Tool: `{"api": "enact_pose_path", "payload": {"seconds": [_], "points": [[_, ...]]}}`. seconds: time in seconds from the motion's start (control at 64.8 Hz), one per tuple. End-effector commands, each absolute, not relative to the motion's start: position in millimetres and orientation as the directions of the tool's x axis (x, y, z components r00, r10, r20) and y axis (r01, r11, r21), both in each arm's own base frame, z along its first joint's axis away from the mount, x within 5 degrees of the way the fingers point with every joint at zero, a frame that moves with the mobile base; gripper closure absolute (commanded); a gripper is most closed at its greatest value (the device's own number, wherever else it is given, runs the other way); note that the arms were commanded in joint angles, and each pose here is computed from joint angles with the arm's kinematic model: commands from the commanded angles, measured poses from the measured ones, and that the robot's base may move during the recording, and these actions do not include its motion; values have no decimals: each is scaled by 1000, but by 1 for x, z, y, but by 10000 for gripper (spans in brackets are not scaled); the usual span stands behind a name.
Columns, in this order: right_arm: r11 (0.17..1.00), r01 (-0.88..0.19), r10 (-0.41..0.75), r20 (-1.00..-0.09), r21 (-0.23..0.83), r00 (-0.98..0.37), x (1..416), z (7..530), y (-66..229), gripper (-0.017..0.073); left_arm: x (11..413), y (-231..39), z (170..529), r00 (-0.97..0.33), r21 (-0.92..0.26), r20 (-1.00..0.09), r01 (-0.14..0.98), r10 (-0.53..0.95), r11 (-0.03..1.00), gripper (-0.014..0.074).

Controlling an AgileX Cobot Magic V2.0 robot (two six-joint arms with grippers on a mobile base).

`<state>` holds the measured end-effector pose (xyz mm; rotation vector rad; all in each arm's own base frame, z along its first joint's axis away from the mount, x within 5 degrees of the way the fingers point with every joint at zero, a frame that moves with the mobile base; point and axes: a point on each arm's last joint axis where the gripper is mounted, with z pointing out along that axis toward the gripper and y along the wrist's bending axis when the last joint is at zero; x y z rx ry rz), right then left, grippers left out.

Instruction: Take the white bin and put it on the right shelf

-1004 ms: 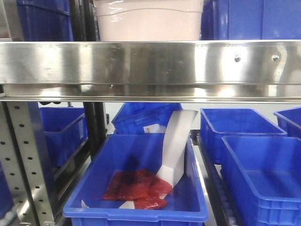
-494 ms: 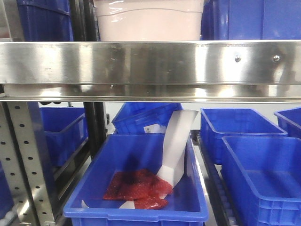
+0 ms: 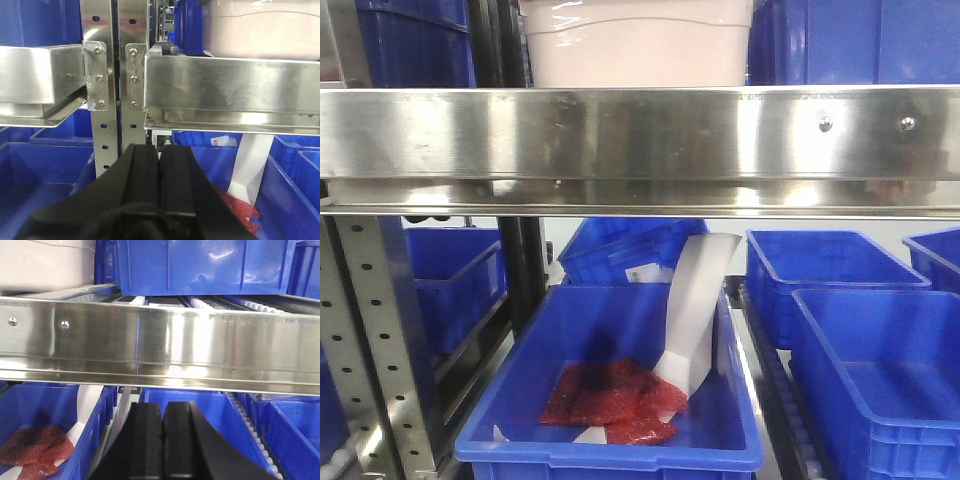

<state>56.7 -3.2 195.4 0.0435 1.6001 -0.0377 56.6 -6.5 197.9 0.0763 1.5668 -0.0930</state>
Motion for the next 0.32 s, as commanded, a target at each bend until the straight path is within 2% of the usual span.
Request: {"api": "enact_pose_path", "payload": {"seconds": [0.0,0.309], "points": [[999,46,-9,-997,-6,76,55,204,-3,491,55,-5,207,104,-20,-994,97,-30,995,711],[999,46,-9,-997,-6,76,55,204,-3,491,55,-5,207,104,-20,-994,97,-30,995,711]]}}
